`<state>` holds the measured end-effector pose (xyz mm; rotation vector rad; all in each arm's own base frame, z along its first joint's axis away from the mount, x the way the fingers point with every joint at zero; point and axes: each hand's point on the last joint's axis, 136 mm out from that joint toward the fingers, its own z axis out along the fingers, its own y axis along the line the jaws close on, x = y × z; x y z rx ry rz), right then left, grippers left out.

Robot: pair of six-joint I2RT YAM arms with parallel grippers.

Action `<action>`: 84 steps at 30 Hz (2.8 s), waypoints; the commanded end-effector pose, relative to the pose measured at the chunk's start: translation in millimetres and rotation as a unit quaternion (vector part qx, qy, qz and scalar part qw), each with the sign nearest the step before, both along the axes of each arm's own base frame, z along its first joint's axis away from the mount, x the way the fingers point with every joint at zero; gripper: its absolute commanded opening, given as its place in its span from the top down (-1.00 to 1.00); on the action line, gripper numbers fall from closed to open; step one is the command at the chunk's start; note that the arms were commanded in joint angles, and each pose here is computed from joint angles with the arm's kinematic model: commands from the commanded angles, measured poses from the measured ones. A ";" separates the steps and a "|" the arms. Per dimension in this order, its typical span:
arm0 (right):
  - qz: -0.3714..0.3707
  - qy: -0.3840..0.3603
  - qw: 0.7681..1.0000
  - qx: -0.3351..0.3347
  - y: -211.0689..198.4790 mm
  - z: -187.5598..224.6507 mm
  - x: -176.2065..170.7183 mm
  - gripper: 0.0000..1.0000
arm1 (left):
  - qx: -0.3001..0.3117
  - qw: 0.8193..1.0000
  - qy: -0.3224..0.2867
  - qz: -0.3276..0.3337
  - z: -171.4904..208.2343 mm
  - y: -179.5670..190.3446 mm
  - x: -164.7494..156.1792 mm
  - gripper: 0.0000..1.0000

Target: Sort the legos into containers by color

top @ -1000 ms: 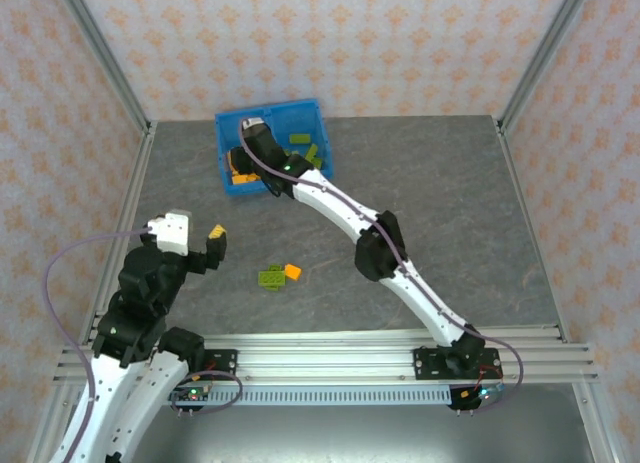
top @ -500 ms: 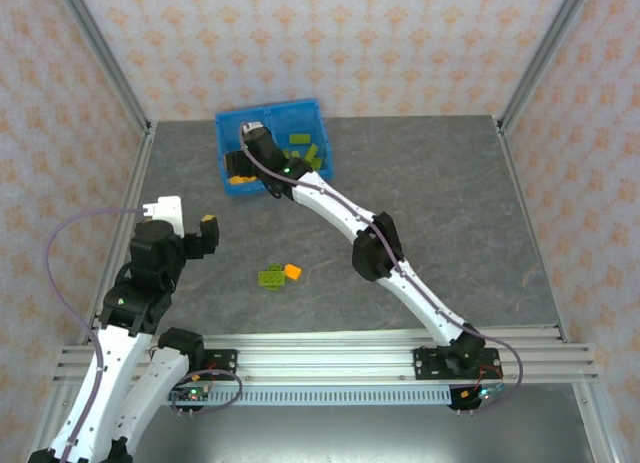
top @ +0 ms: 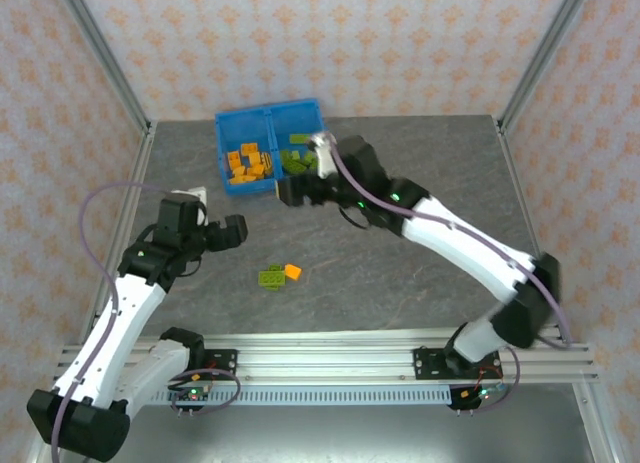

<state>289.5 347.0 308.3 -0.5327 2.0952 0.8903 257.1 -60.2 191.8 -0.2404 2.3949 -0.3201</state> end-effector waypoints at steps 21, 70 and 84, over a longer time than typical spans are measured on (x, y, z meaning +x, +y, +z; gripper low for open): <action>0.005 0.157 0.986 -0.058 -45.5 -108.8 -63.3 -0.99 | 0.098 0.975 0.182 -0.080 -142.4 -94.1 -29.9 -0.85; -0.057 0.126 0.990 -0.038 -89.6 -87.5 -77.1 -0.99 | 0.162 0.983 -0.084 0.016 4.7 -113.9 369.5 -0.54; -0.068 0.126 0.989 -0.021 -84.6 -80.6 -70.1 -0.99 | 0.044 0.991 -0.126 -0.029 99.0 -134.8 278.5 -0.78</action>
